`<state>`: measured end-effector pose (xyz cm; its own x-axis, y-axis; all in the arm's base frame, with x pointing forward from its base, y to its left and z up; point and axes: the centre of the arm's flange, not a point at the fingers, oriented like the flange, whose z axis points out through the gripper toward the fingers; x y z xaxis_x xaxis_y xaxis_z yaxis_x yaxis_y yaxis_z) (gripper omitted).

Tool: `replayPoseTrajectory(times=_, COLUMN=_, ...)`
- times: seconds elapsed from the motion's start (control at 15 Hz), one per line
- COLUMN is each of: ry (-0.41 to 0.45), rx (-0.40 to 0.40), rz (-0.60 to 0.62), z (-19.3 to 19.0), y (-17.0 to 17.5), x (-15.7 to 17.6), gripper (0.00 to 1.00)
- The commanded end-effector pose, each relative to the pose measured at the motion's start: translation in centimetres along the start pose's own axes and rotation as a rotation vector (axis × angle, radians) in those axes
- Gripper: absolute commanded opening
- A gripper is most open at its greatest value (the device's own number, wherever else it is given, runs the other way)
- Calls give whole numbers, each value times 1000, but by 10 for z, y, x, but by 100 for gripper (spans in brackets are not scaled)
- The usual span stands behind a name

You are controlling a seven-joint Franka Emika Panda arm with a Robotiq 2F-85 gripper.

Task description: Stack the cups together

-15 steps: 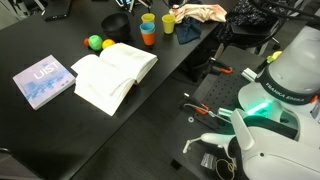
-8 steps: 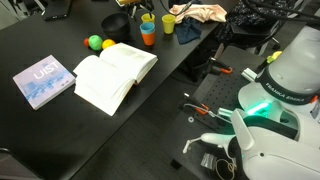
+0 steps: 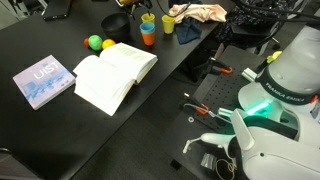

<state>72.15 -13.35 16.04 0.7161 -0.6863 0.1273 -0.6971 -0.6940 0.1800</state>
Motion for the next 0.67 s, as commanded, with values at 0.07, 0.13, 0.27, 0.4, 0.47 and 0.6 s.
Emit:
replayPoseTrajectory(times=0.07, ry=1, rx=16, rz=-46, z=12, y=-10, x=21, gripper=100)
replayPoseTrajectory(times=0.13, ry=-3, rx=14, rz=-49, z=15, y=-10, x=22, gripper=96)
replayPoseTrajectory(times=0.27, ry=-8, rx=13, rz=-57, z=21, y=-8, x=22, gripper=71)
replayPoseTrajectory(times=0.4, ry=-12, rx=10, rz=-60, z=25, y=-7, x=23, gripper=63)
replayPoseTrajectory(times=0.47, ry=-14, rx=6, rz=-58, z=26, y=-7, x=24, gripper=56)
replayPoseTrajectory(times=0.6, ry=-16, rx=-3, rz=-52, z=23, y=-5, x=26, gripper=39)
